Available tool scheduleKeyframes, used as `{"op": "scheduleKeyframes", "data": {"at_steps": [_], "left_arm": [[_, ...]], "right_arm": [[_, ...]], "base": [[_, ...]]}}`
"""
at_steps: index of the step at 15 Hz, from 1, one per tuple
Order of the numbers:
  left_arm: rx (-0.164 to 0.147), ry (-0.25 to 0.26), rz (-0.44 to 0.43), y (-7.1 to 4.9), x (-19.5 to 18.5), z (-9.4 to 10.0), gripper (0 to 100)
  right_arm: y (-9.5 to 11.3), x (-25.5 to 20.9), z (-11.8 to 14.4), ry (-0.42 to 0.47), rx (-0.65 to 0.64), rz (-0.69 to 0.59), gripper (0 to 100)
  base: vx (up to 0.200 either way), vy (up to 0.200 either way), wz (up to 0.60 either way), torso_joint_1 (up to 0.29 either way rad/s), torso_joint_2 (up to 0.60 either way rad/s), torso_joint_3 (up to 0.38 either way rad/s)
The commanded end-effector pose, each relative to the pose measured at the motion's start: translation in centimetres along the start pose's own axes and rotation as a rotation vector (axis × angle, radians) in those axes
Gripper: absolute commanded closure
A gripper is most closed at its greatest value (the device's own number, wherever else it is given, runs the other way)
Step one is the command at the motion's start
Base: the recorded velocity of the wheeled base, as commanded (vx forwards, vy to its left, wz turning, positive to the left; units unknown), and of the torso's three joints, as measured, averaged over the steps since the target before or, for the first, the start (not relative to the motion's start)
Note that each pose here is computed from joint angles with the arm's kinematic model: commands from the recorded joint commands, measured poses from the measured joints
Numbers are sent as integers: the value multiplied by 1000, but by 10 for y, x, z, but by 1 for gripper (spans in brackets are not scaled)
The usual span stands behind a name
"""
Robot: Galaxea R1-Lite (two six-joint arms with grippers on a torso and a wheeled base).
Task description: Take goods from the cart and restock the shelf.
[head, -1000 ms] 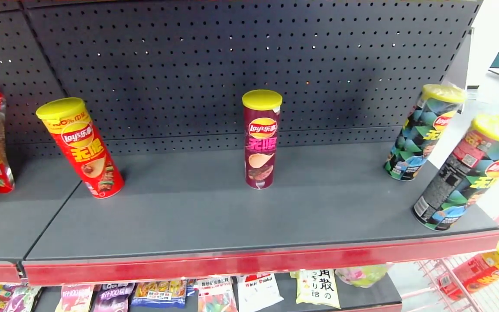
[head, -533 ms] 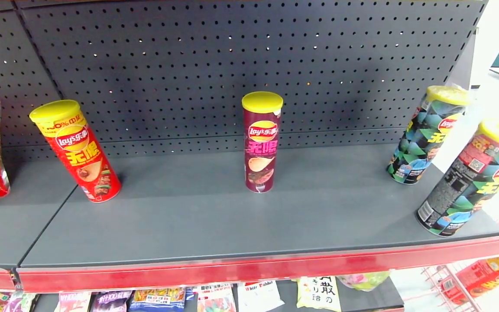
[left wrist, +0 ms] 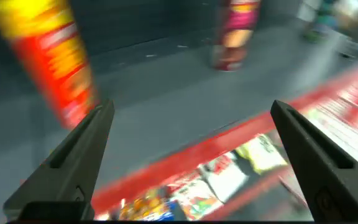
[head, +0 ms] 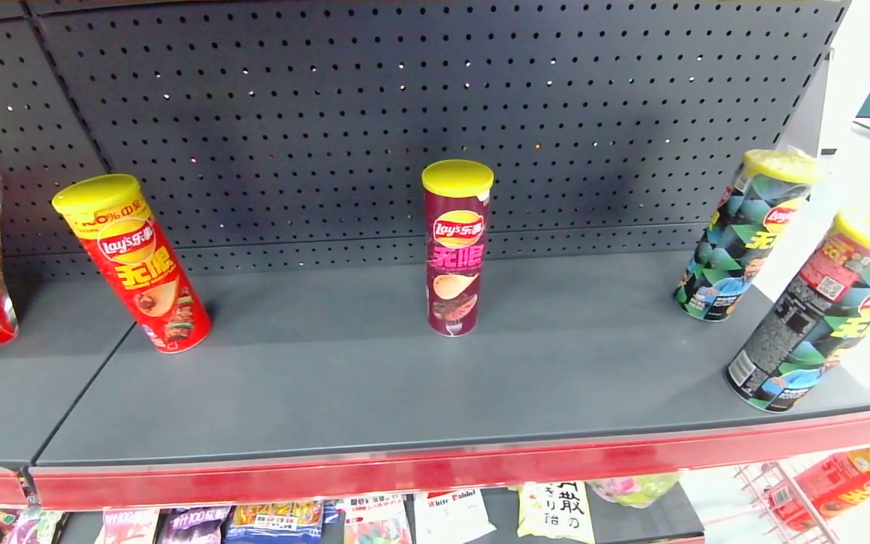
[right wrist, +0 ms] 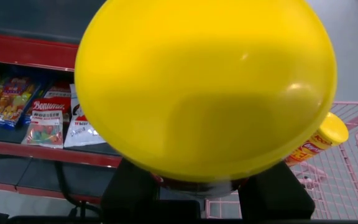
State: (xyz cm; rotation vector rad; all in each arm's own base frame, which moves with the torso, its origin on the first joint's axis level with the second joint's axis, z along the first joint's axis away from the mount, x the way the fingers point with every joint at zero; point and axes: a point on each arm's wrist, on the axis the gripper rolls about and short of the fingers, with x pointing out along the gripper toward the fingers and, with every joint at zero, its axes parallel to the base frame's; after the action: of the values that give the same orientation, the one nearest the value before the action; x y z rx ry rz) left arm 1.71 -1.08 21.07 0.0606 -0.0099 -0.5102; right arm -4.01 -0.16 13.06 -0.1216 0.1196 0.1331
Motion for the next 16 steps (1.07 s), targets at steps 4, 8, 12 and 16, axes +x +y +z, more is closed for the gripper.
{"op": "scheduleKeyframes", "data": {"at_steps": [4,8,12,16], "left_arm": [[53,115,-448,36,218,26,0],[49,131,-559,27,282,19,0],[60,131,-612,14,330,10,0],[98,97,-615,16,358,10,0]], "right_arm": [[0,1,2,8,0,1,100],[0,1,2,8,0,-2,100],[0,1,3,6,0,-7,100],[-1,0,3,3,1,-10,100]], "base": [[0,0,0,0,0,0],[0,0,0,0,0,0],[0,0,0,0,0,0],[0,0,0,0,0,0]]}}
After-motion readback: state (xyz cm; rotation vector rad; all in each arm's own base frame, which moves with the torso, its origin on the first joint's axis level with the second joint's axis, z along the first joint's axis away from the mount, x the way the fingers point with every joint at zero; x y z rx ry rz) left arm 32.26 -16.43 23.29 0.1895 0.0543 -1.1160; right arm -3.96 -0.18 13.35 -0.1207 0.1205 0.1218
